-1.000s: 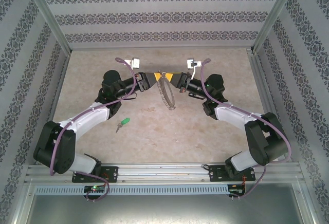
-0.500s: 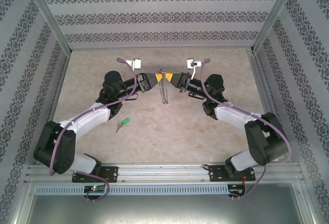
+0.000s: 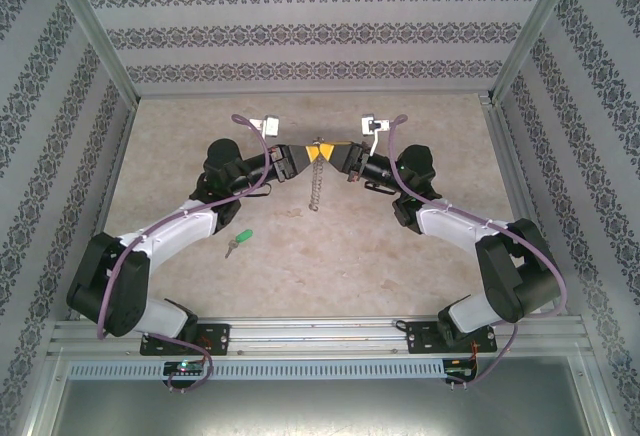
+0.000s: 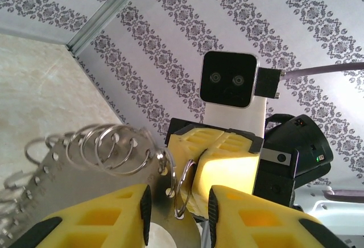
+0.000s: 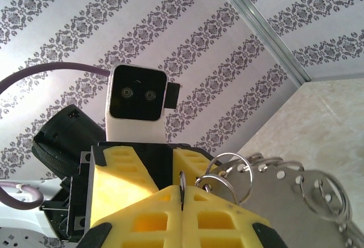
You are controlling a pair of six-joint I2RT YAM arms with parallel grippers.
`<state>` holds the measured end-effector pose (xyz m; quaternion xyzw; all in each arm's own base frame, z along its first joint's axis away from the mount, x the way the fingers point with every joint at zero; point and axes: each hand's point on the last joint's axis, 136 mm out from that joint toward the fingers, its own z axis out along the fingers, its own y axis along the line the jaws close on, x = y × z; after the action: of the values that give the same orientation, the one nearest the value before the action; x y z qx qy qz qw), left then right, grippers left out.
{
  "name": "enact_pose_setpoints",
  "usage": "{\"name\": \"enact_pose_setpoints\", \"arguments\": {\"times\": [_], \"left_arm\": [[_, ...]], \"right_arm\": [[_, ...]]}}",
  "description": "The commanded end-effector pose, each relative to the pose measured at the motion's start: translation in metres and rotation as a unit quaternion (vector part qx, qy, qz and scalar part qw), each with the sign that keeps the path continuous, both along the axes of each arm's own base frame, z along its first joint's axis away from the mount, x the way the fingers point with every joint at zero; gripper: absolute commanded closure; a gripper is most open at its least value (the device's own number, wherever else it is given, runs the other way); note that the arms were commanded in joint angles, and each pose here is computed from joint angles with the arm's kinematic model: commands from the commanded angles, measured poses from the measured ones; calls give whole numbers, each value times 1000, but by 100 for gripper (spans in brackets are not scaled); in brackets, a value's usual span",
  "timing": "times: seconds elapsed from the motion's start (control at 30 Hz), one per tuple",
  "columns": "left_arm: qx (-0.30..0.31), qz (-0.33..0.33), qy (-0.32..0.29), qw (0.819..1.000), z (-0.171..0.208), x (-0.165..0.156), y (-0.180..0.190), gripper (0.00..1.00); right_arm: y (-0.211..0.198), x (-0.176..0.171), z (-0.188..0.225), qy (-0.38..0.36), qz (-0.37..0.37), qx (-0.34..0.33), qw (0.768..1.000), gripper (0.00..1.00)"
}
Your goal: Put the keys on the keyring
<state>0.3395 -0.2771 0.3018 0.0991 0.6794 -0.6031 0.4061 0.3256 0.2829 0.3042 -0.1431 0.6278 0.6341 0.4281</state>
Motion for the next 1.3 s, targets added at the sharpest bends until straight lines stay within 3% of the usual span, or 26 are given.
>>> {"name": "enact_pose_setpoints", "arguments": {"times": [0.0,0.2,0.3,0.47,1.17,1.2,1.27], "left_arm": [[-17,-14,-30,999,18,-4,-6,68],[-18,-11,-33,999,18,-4,-6,70],[-19,-6,-34,999,19,-3,-5,63],[-21,-8,-36,999,19,-2,-7,62],[-16,-4,-39,999,13,-2,-6,100],[-13,-4,-40,999,13,-2,-6,100],[-5,-6,-39,999,10,-2,-7,100]], "right_arm": [[3,-7,19,-33,9,15,999,100],[3,-8,16,-31,10,12,999,100],[3,-8,15,-31,10,11,999,100],[3,-8,13,-29,10,9,1000,100],[4,-7,10,-21,9,0,1000,100],[4,-5,9,-18,6,-1,1000,95],[-3,-1,7,-10,-4,-2,1000,66]]}}
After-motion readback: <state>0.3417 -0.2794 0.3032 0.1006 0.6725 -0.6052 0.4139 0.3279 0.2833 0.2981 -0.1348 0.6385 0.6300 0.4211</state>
